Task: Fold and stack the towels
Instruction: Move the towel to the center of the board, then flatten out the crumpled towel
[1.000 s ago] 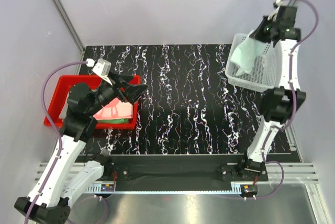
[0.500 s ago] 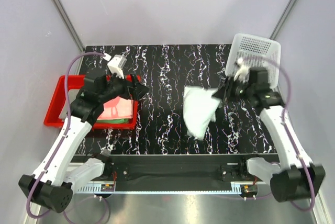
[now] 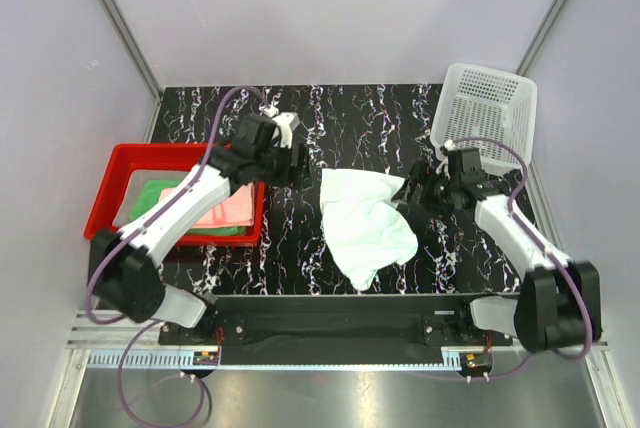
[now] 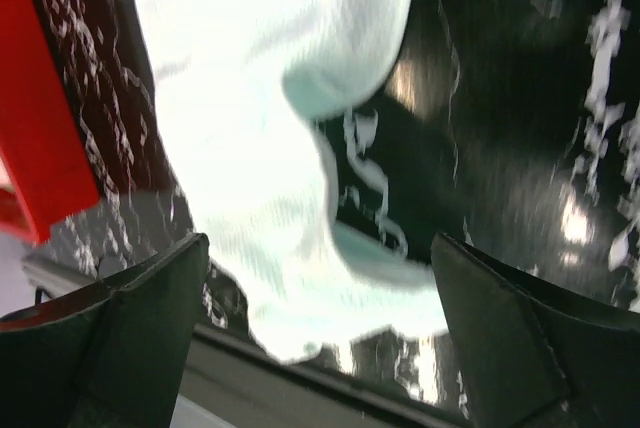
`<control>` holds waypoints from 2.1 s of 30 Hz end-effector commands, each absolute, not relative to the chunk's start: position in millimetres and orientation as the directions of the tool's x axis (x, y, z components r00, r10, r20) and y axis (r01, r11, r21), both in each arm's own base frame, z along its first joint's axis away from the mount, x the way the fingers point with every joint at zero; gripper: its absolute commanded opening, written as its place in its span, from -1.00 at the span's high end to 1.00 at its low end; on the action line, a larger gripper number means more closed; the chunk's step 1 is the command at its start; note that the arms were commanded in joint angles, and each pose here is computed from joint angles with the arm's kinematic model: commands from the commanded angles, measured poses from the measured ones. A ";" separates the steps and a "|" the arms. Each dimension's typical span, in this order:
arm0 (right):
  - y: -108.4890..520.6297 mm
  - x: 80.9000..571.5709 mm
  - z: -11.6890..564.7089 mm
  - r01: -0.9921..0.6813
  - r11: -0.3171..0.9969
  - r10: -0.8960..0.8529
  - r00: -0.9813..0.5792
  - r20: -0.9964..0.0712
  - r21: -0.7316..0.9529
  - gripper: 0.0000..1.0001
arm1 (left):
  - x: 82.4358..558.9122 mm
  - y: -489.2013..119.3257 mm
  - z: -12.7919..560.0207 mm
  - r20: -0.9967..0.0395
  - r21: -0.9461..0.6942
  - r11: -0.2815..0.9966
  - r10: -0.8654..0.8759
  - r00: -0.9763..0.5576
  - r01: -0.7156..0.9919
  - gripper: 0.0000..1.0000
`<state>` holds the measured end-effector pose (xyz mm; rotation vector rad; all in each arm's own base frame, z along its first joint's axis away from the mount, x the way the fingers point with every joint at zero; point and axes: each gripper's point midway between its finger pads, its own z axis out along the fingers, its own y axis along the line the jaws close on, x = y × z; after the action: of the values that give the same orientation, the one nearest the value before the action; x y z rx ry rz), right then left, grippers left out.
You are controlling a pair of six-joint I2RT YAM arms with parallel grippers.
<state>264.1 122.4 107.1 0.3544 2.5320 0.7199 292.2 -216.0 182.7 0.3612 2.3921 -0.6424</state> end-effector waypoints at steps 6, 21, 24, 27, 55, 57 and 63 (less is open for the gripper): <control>118.7 378.5 97.1 0.082 0.891 0.318 -0.814 -0.485 0.447 -0.99 | 386.0 -241.9 192.0 -0.650 -0.279 0.910 0.055 -0.758 0.305 -0.47; 104.2 421.1 20.5 0.178 0.932 0.310 -0.844 -0.438 0.317 0.12 | 430.4 -263.2 70.3 -0.498 -0.219 0.945 0.106 -0.861 0.243 -0.06; 108.1 421.4 11.6 0.167 0.933 0.299 -0.852 -0.429 0.318 0.16 | 430.9 -264.3 56.2 -0.481 -0.217 0.949 0.102 -0.871 0.230 -0.05; 107.5 422.9 9.5 0.159 0.938 0.287 -0.854 -0.434 0.307 0.38 | 430.6 -265.8 47.1 -0.468 -0.224 0.949 0.095 -0.878 0.221 -0.04; 119.0 422.0 32.9 0.077 0.929 0.257 -0.838 -0.482 0.361 1.00 | 414.9 -274.4 -20.8 -0.329 -0.231 0.965 0.044 -0.943 0.125 0.33; 120.8 421.3 31.4 0.079 0.927 0.259 -0.842 -0.473 0.366 1.00 | 413.1 -274.7 -21.8 -0.329 -0.218 0.967 0.057 -0.942 0.135 0.39; 126.8 423.8 36.7 0.062 0.918 0.260 -0.840 -0.476 0.392 1.00 | 413.2 -278.2 -21.3 -0.314 -0.217 0.964 0.080 -0.946 0.154 0.79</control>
<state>421.3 112.3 16.9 0.2861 2.5764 0.4252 440.7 -284.4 20.3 0.1383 2.6642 -0.4207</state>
